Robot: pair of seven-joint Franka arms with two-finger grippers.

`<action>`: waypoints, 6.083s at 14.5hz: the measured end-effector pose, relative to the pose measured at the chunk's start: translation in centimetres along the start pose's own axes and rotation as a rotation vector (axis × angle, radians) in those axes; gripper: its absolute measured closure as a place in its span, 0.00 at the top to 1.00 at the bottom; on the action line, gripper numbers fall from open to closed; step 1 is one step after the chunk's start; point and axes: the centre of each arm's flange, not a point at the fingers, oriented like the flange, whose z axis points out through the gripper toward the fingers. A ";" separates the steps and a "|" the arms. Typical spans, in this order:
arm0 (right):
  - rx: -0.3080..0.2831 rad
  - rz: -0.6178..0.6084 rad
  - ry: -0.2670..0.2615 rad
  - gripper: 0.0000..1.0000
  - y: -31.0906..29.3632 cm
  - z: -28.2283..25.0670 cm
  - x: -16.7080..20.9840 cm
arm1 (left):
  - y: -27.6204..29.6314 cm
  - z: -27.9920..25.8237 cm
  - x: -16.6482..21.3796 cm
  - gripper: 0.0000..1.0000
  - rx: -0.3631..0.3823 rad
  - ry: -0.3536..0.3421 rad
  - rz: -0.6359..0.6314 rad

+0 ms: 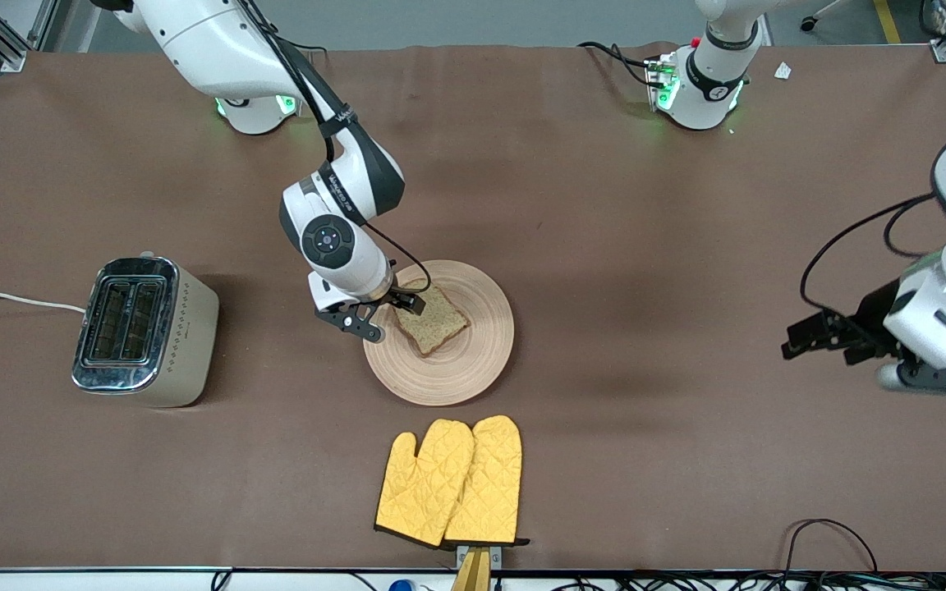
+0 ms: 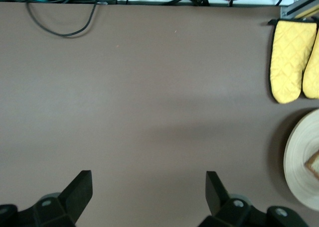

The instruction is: Move plate and put bread in toaster

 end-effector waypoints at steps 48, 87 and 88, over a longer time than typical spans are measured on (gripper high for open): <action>-0.774 -0.668 -0.086 0.06 19.6 -27.2 18.3 | 4.3 -12.6 -12.7 1.00 0.145 -0.170 -0.006; -0.623 -0.506 -0.086 1.00 20.0 -21.5 21.1 | 4.8 -11.6 -11.9 1.00 0.140 -0.167 0.006; -0.538 -0.486 -0.080 1.00 20.6 -23.8 20.5 | 4.8 -11.6 -11.9 1.00 0.140 -0.167 0.005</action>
